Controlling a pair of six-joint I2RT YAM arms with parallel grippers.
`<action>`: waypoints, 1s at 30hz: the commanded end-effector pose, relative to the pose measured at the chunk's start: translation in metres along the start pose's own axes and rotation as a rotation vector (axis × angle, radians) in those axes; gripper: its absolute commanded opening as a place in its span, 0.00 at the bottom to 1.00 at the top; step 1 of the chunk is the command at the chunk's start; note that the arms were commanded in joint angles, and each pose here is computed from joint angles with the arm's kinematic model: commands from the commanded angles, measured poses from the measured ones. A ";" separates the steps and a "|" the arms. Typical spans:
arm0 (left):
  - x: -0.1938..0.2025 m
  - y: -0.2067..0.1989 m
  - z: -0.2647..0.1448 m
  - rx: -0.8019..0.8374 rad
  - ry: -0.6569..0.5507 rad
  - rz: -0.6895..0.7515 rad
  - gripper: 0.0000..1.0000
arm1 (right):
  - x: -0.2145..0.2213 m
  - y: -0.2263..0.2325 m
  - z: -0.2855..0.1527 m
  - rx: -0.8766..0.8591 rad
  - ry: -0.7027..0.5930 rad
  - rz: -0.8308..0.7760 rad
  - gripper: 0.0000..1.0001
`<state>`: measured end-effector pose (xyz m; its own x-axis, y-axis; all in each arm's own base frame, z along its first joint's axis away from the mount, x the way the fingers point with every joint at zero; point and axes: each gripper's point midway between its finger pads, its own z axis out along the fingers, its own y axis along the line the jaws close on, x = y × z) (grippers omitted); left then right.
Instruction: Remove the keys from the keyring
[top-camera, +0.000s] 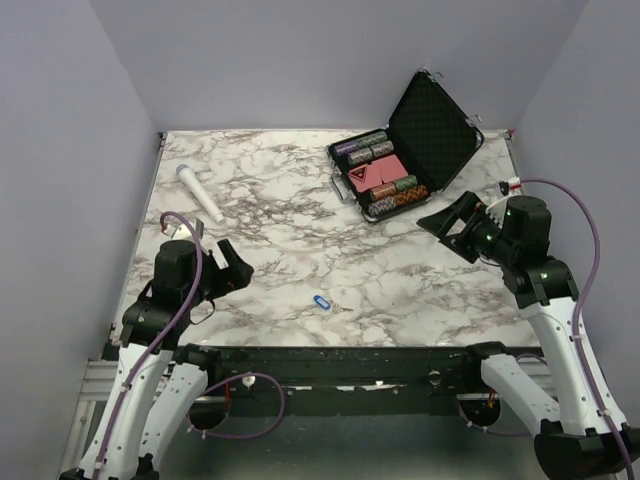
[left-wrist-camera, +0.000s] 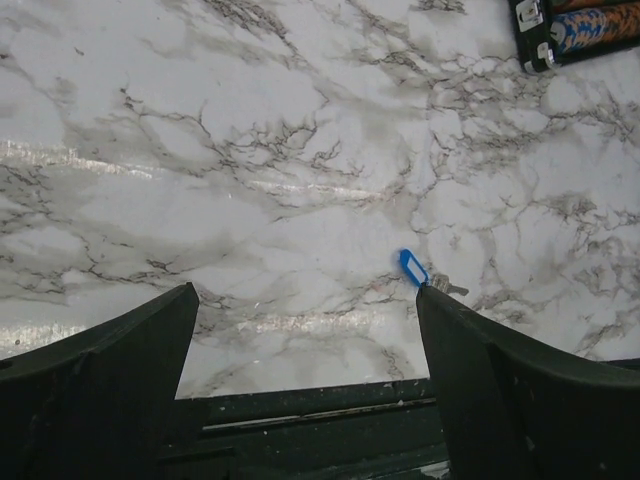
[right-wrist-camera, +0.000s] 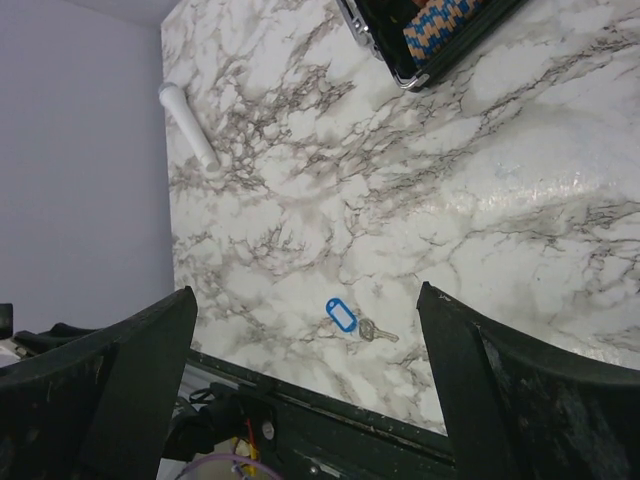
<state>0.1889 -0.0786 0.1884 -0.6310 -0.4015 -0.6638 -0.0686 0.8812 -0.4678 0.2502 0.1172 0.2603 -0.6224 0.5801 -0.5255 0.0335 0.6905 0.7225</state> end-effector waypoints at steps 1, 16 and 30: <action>0.018 0.007 -0.009 -0.035 0.091 -0.005 0.99 | 0.019 0.001 -0.006 -0.041 0.061 0.008 1.00; 0.040 -0.012 0.020 0.064 0.193 -0.140 0.99 | 0.038 0.015 -0.006 -0.146 0.187 -0.015 1.00; 0.091 -0.069 0.077 0.126 0.359 -0.190 0.80 | 0.044 0.008 0.010 -0.141 0.243 0.032 1.00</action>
<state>0.1805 -0.1676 0.1106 -0.8669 -0.3518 -0.3531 -0.0779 0.7953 -0.6012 0.2314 0.1492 0.2382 -0.7790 0.4798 -0.4037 -0.0316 0.6129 0.7895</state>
